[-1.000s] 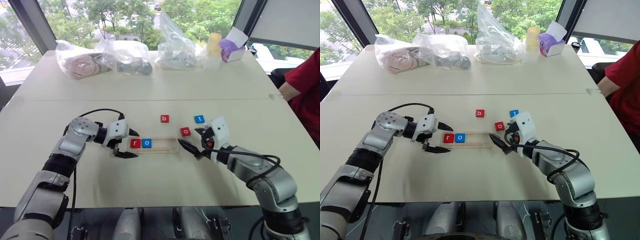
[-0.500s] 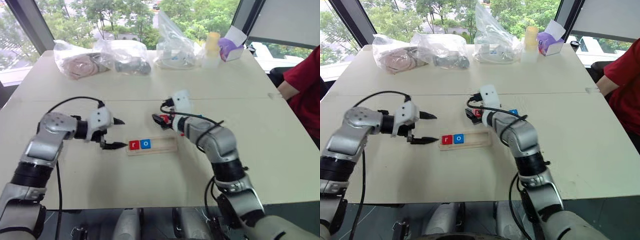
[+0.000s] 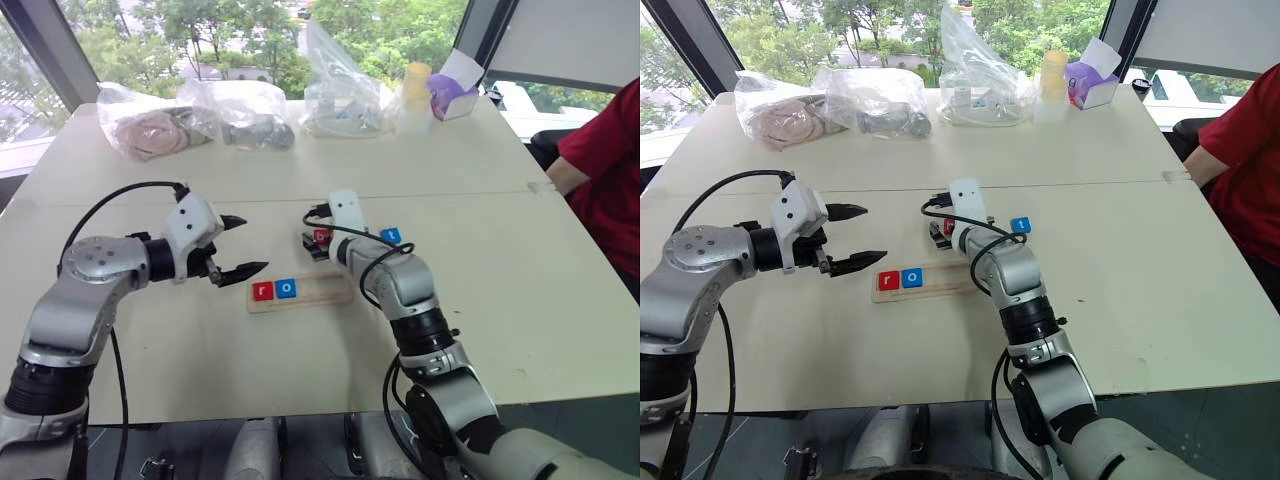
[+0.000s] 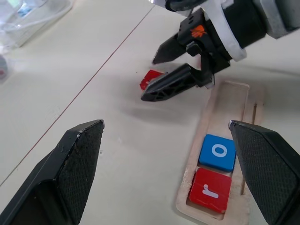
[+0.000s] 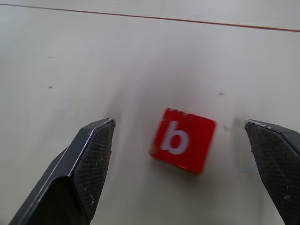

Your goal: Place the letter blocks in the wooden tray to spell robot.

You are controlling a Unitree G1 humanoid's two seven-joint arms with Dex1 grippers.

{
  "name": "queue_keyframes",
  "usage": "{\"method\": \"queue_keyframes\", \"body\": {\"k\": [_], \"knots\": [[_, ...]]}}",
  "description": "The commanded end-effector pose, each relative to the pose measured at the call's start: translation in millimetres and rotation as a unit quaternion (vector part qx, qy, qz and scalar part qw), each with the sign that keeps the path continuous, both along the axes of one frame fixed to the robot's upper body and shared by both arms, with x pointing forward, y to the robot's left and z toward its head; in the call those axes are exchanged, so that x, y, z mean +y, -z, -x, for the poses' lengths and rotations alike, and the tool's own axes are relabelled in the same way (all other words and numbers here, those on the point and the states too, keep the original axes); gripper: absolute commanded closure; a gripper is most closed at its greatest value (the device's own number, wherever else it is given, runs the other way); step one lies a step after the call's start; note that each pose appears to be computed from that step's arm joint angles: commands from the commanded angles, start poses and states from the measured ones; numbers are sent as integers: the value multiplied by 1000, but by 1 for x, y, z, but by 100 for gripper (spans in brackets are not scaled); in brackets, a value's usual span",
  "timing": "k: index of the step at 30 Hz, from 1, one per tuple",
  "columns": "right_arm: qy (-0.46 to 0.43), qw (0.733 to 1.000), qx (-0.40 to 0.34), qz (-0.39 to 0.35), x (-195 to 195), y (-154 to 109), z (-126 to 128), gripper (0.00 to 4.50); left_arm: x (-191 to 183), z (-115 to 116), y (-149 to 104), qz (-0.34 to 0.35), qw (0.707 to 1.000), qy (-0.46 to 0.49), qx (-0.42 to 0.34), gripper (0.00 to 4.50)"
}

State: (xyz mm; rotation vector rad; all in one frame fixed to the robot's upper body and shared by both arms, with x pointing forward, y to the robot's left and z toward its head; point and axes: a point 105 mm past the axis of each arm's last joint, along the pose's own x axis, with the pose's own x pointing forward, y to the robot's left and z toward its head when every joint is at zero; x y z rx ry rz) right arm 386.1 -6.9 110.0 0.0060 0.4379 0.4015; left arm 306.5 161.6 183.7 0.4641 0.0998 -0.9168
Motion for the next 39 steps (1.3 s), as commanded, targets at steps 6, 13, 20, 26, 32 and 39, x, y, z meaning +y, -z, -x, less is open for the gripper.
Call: {"method": "queue_keyframes", "body": {"k": [6, 13, 20, 26, 32, 39], "knots": [[-5, 1000, 12, -1, 15, 4, -4, 0, -3, 0, -14, 12, 999, -9, -35, 4], [3, 1000, 3, 13, 11, 12, -7, 294, -4, -2, -15, 13, 999, -11, -41, 0], [26, 993, -114, 27, -20, -42, -12, 332, -27, 3, -17, 15, 998, 40, -35, 0], [92, 982, -154, 60, -92, -74, 12, 332, -57, 16, -10, 26, 994, 110, -9, 0], [180, 975, -79, 106, -155, -38, 55, 332, -84, 22, 1, 30, 984, 172, 23, 0], [237, 970, 11, 46, -157, -3, 82, 332, -92, 21, 18, 6, 978, 205, 42, 0]]}}
